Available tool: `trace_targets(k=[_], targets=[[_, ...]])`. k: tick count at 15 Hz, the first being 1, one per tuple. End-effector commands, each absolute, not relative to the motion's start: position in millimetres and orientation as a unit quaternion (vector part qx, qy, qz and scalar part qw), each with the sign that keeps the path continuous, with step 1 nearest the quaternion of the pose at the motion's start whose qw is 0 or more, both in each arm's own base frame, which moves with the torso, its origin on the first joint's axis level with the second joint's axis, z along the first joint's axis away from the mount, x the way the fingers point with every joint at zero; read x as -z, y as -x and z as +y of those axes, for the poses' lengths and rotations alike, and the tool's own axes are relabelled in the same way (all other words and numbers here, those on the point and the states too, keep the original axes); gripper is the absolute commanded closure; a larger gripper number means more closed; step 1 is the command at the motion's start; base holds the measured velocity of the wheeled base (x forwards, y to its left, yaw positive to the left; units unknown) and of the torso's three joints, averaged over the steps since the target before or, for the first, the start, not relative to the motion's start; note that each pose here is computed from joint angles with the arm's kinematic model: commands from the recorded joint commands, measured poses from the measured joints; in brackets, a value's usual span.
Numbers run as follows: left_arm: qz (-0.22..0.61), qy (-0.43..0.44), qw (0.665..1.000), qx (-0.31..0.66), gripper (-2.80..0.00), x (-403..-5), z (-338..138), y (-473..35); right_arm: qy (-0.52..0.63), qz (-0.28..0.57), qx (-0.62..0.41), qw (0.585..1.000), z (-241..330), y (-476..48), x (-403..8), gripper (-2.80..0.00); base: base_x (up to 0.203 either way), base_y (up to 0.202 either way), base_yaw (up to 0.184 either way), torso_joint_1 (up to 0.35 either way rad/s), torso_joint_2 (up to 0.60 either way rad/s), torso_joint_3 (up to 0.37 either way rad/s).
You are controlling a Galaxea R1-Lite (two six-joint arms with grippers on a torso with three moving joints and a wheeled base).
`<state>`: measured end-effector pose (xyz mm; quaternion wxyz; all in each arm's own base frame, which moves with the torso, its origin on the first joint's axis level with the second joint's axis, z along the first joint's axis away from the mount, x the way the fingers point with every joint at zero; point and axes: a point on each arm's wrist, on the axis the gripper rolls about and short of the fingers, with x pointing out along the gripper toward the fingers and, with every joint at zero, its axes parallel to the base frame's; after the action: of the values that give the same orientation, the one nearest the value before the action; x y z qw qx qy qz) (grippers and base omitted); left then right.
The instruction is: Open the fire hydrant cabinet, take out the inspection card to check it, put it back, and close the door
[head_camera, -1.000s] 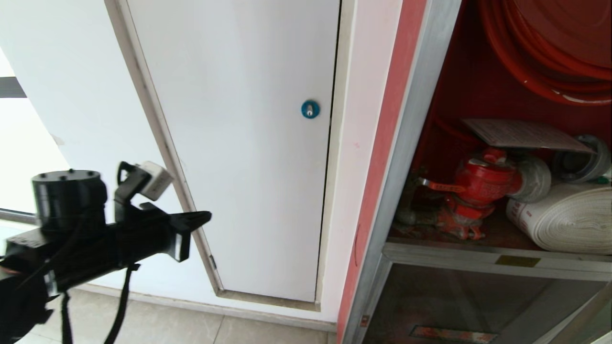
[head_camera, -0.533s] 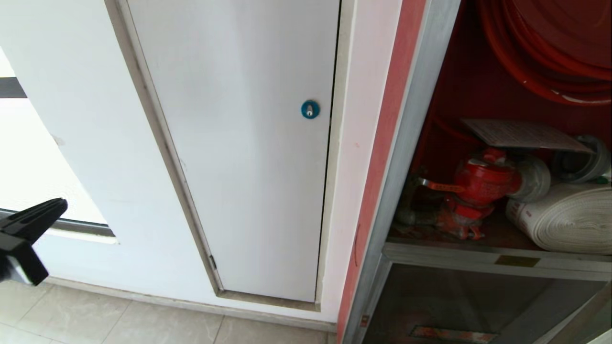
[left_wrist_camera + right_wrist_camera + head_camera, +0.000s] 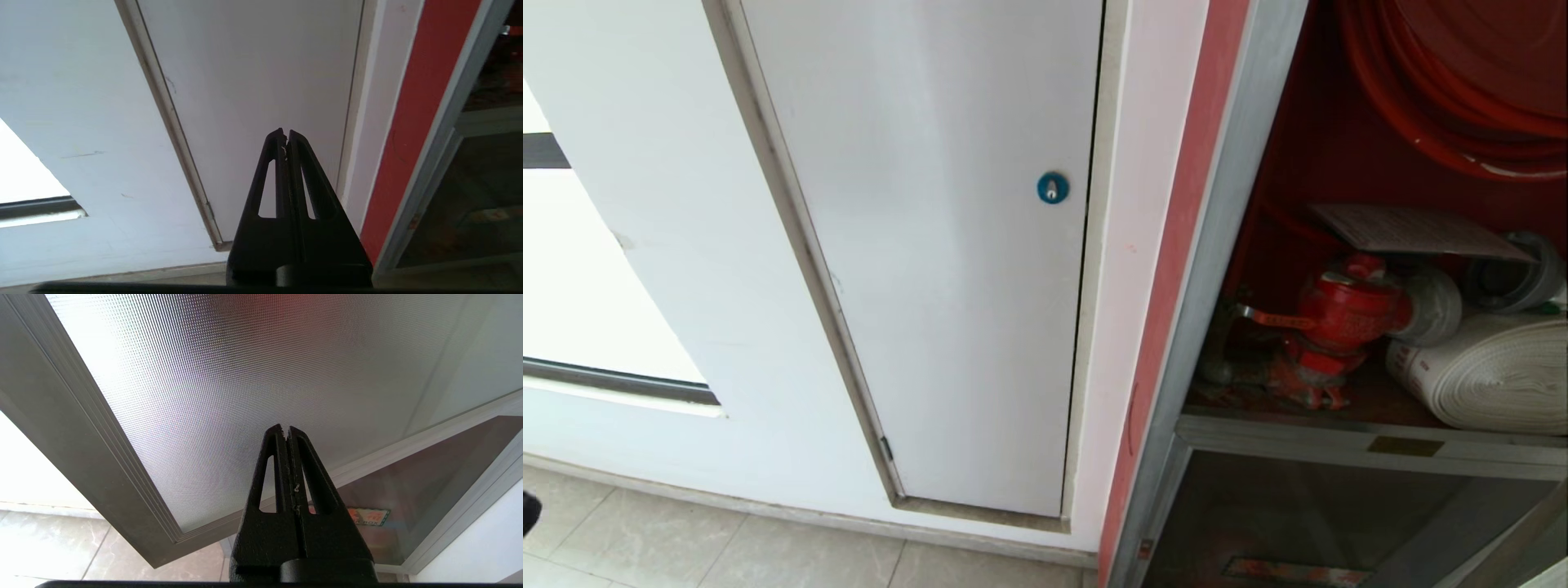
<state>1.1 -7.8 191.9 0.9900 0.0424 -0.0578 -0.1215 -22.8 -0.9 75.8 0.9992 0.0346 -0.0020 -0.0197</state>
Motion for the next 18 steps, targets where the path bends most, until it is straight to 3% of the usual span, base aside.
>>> trace_targets(k=[1, 9, 11, 18], targets=[[-0.070, -0.041, 0.990, 0.115, 0.00, -178.8, -9.0, 18.7, -0.035, -0.001, 0.020, 0.999, -0.9, 22.7, -75.8, 0.00, 0.000, 0.000, 0.000, 0.000, 0.00, 0.000], [-0.068, -0.038, 0.989, 0.127, 0.00, -109.1, -6.4, 32.1, -0.035, -0.001, 0.020, 0.999, -0.9, 22.7, -75.8, 0.00, 0.000, 0.000, 0.000, 0.000, 0.00, 0.000], [-0.038, -0.039, 0.996, 0.067, 0.00, -91.7, -3.7, 27.2, -0.035, -0.001, 0.020, 0.999, -0.9, 22.7, -75.8, 0.00, 0.000, 0.000, 0.000, 0.000, 0.00, 0.000], [-0.001, -0.055, 0.998, 0.015, 0.00, -75.6, -1.2, 22.8, -0.035, -0.001, 0.020, 0.999, -0.9, 22.7, -75.8, 0.00, 0.000, 0.000, 0.000, 0.000, 0.00, 0.000]])
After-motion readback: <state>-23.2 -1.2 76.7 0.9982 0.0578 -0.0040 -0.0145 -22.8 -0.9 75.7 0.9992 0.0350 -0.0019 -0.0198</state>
